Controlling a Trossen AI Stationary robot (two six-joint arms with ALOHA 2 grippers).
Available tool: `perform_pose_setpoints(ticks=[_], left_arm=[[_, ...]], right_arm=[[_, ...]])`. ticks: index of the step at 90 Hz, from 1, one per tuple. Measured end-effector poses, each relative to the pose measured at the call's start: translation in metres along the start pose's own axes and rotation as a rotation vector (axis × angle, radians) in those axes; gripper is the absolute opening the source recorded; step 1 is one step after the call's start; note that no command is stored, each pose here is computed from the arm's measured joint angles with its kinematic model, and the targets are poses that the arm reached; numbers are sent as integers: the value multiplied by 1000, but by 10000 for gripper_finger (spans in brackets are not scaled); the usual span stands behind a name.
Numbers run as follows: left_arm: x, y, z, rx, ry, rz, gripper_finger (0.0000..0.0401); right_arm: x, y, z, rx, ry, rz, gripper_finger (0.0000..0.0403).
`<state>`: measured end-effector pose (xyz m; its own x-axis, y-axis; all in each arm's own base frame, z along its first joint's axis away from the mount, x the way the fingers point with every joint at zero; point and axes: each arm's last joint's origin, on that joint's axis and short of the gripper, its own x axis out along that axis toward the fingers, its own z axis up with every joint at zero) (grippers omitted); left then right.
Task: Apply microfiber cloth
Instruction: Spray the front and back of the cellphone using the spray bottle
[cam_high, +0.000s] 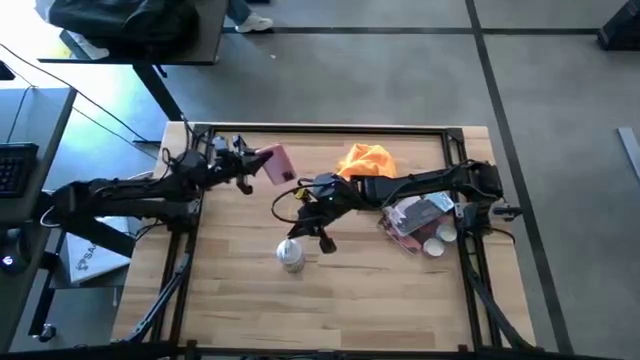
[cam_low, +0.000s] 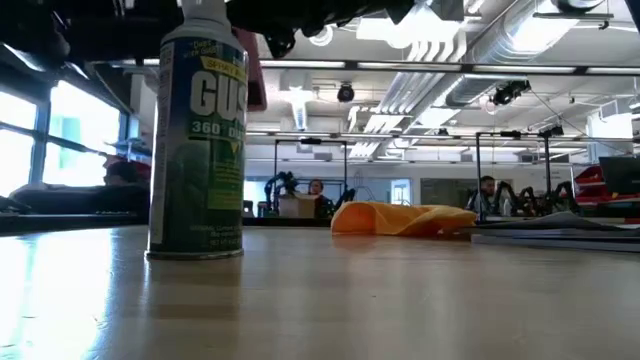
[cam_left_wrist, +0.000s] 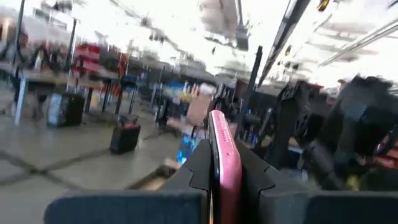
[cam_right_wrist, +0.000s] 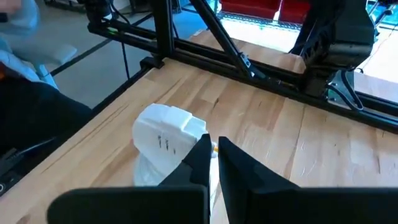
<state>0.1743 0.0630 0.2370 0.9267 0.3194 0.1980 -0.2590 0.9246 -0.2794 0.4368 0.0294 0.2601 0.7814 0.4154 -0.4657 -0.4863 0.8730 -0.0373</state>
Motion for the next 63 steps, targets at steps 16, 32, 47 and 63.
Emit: perform_pose_setpoints(ticks=[16,32,47,63], left_arm=[[-3,4,-34,3,71,-21,9],[-2,3,-48,7,74,-47,8],[2,5,-58,26,100,-45,8],[11,4,-58,60,84,-77,8]], right_arm=[[3,0,-6,4,37,-19,0],[2,0,-5,2,37,-27,0],[0,-1,-3,-2,29,-38,0],[-14,2,12,-12,10,-47,0]])
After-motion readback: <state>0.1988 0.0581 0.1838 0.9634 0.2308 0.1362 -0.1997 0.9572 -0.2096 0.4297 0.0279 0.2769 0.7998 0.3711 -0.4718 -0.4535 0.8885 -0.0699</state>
